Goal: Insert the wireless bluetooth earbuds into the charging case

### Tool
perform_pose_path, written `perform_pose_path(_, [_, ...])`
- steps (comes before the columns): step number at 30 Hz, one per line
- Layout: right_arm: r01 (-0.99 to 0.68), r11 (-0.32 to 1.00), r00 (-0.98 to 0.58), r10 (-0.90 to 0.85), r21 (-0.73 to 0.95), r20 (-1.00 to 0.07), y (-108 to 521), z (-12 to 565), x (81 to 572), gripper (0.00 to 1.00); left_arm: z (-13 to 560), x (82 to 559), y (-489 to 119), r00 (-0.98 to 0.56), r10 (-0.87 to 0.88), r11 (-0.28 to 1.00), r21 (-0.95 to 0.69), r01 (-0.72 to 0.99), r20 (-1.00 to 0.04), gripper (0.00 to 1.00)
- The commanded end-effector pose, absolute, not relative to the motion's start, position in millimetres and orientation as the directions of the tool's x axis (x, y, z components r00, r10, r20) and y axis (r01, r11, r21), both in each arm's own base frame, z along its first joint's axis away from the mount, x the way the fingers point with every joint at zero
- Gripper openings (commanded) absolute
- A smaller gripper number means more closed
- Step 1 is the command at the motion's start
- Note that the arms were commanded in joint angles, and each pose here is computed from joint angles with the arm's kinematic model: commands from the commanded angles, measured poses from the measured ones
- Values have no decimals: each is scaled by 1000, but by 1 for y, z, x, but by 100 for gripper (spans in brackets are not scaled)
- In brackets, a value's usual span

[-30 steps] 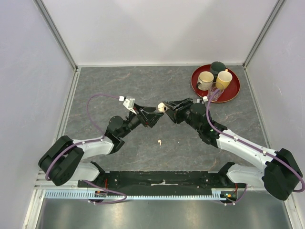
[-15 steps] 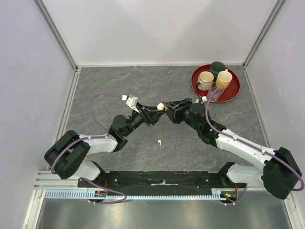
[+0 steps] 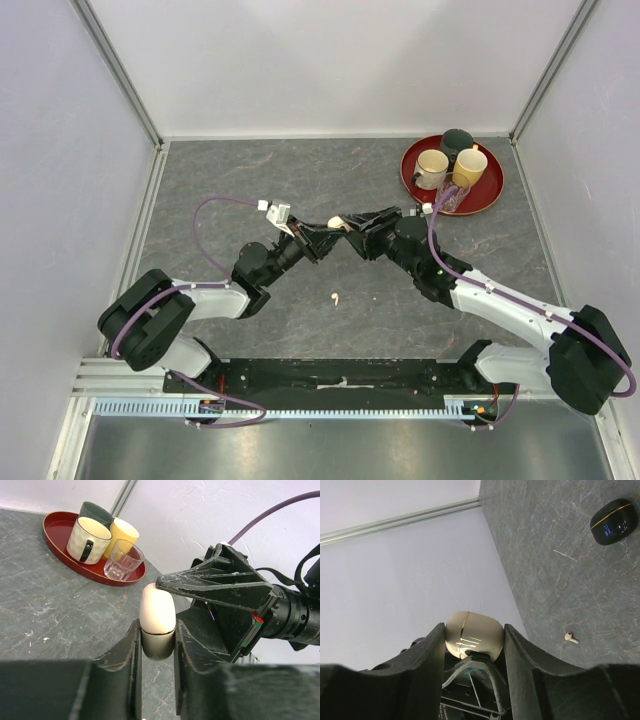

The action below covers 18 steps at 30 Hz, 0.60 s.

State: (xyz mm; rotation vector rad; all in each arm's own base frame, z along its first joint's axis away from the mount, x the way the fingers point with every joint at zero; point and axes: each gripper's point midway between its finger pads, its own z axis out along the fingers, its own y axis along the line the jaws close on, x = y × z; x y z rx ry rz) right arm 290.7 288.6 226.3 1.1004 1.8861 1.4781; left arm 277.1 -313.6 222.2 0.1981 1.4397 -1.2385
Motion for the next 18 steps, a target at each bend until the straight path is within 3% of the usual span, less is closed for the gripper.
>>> perform_pose_path(1, [253,44,-584,804,966,117,298,241,286,5,246,282,-314,-259,-551,416,-530,739,-793,13])
perform_pose_path(3, [230,71,-596,799,971,83,298,241,286,13,245,281,-314,-255,-539,419,-518,746,-803,7])
perform_pose_path(6, [180,127,-614,789,975,11,298,244,285,41,245,275,-314,-231,-506,425,-474,771,-831,4])
perform_pose_path(7, [171,148,-626,780,974,-8,299,243,283,56,244,274,-313,-217,-488,433,-450,781,-845,3])
perform_pose_path(9, [113,214,-638,765,970,-94,298,245,282,71,244,268,-314,-199,-445,440,-407,800,-873,2])
perform_pose_path(10, [96,236,-636,762,967,-123,295,246,281,86,243,266,-314,-194,-429,442,-393,807,-882,2])
perform_pose_path(11, [72,261,-635,756,963,-158,293,247,280,92,245,264,-312,-188,-416,444,-379,812,-890,2])
perform_pose_path(13, [-9,329,-626,735,944,-262,288,254,279,98,246,257,-310,-159,-384,443,-332,833,-910,2])
perform_pose_path(18, [-137,419,-596,689,898,-412,278,267,274,98,248,234,-309,-84,-248,395,-180,901,-965,2])
